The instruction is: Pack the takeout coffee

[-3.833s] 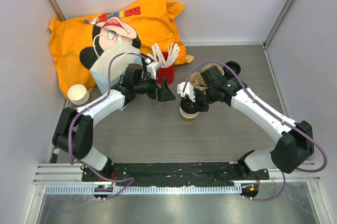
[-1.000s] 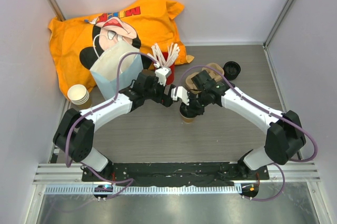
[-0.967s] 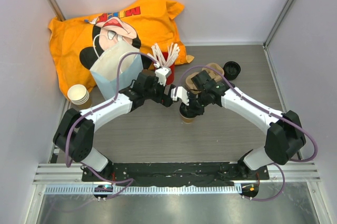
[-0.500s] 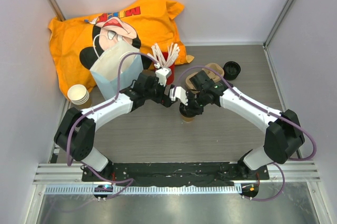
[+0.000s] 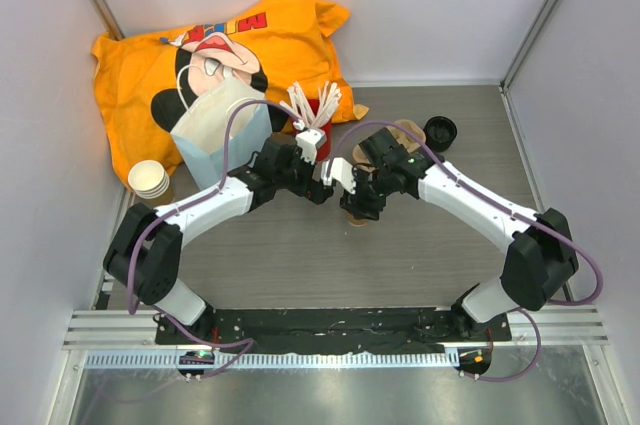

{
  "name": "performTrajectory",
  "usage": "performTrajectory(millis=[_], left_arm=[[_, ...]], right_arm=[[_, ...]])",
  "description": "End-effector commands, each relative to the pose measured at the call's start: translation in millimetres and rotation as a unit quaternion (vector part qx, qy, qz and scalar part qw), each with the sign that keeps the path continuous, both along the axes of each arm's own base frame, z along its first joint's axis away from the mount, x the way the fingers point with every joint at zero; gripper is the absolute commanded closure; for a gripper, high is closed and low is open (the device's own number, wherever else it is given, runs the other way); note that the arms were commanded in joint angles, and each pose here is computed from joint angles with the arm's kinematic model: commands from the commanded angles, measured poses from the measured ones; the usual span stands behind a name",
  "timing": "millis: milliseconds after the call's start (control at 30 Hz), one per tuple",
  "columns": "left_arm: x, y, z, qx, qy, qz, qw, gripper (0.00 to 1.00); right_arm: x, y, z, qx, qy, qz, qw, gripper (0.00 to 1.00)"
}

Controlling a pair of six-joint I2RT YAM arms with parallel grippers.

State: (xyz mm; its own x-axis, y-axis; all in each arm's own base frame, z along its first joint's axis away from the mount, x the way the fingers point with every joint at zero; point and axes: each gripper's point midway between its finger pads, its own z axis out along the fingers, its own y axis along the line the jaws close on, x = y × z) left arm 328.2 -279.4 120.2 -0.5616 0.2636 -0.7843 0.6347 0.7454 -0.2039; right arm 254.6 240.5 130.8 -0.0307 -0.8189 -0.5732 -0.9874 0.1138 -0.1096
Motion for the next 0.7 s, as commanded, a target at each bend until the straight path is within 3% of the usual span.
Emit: performTrajectory(millis=[0, 200, 367, 667], left_arm=[[5, -10, 11, -0.018, -0.012, -0.007, 1.000, 0.00], [4, -15, 17, -0.022, -0.003, -0.016, 1.000, 0.00], [8, -29, 29, -0.038, 0.013, -0.033, 0.999, 0.00], [6, -44, 20, -0.054, 0.066, -0.038, 0.996, 0.00]], right_arm=[[7, 9, 36, 0.027, -0.034, 0.004, 0.999, 0.42], [15, 4, 65, 0.045, -0.056, -0.010, 0.997, 0.37], [31, -16, 88, 0.100, -0.041, -0.061, 0.992, 0.35], [35, -54, 89, 0.137, -0.047, -0.123, 0.982, 0.33]])
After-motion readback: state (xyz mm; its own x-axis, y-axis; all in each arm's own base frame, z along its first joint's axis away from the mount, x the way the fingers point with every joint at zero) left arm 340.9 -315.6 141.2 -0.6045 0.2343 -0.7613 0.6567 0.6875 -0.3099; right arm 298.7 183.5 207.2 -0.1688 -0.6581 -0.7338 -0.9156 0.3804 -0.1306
